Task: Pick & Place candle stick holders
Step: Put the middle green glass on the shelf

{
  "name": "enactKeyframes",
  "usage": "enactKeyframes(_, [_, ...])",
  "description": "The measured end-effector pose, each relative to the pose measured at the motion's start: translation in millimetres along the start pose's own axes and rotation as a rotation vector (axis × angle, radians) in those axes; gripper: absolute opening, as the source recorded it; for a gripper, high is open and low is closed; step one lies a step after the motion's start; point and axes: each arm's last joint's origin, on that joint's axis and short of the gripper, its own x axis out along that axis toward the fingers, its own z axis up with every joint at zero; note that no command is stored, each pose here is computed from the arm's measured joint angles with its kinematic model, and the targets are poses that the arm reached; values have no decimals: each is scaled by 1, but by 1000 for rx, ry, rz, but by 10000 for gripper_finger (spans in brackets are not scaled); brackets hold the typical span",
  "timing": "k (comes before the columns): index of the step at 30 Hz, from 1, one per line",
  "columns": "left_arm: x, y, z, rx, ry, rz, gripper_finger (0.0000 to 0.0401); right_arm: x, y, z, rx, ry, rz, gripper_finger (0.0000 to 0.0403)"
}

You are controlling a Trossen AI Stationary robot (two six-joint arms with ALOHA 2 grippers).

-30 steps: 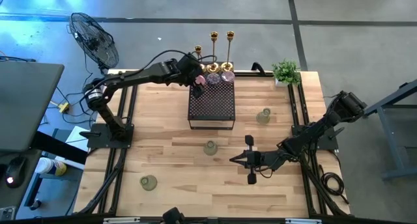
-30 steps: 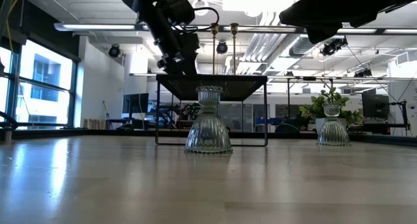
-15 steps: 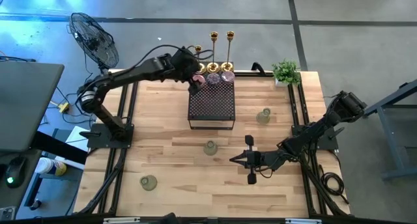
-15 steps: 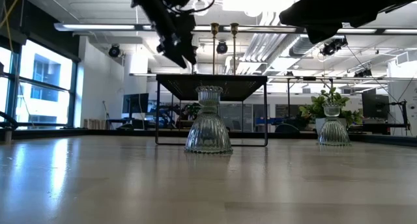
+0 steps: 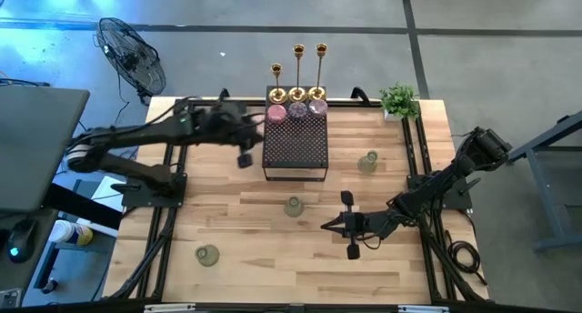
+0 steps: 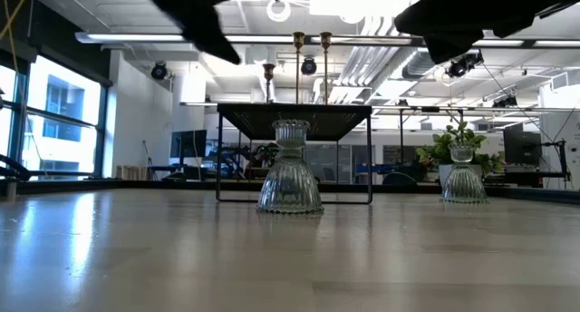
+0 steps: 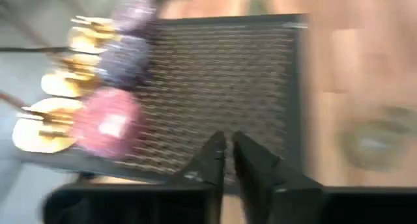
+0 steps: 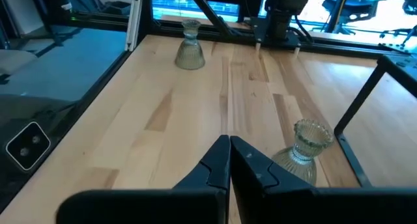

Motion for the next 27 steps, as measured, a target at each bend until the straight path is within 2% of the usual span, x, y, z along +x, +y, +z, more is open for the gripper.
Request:
enactKeyframes(2, [-10,-8,-17,-45,-49,-147,8,0,0,0,10,1,2,1])
enactKeyframes(4, [-17,-13,-31,-116,-57,-232,17,0,0,0,24,0,11,2])
enactKeyframes(6, [-24,-17,-43,-167,-13,-215,29,2,-3,1,39,-2,16,3])
enactKeyframes(9, [-29,-28,-65,-163,-4,-151,27,5,-9,2,102,-10,-7,4])
enactKeyframes(13, [-32,-43,-89,-149,-189,-178,3,6,-16,-1,190,12,-98,7])
enactKeyframes(16, [-32,-49,-108,-162,-292,-163,8,9,-18,-7,272,40,-143,23])
enactKeyframes(19, [-33,-51,-121,-176,-426,-136,9,21,-14,-20,272,89,-163,62])
enactKeyframes(23, [-33,-52,-133,-185,-541,-119,9,43,-5,-29,263,121,-213,137])
enactKeyframes(27, [-32,-53,-138,-186,-560,-118,10,63,-2,-31,234,143,-294,217])
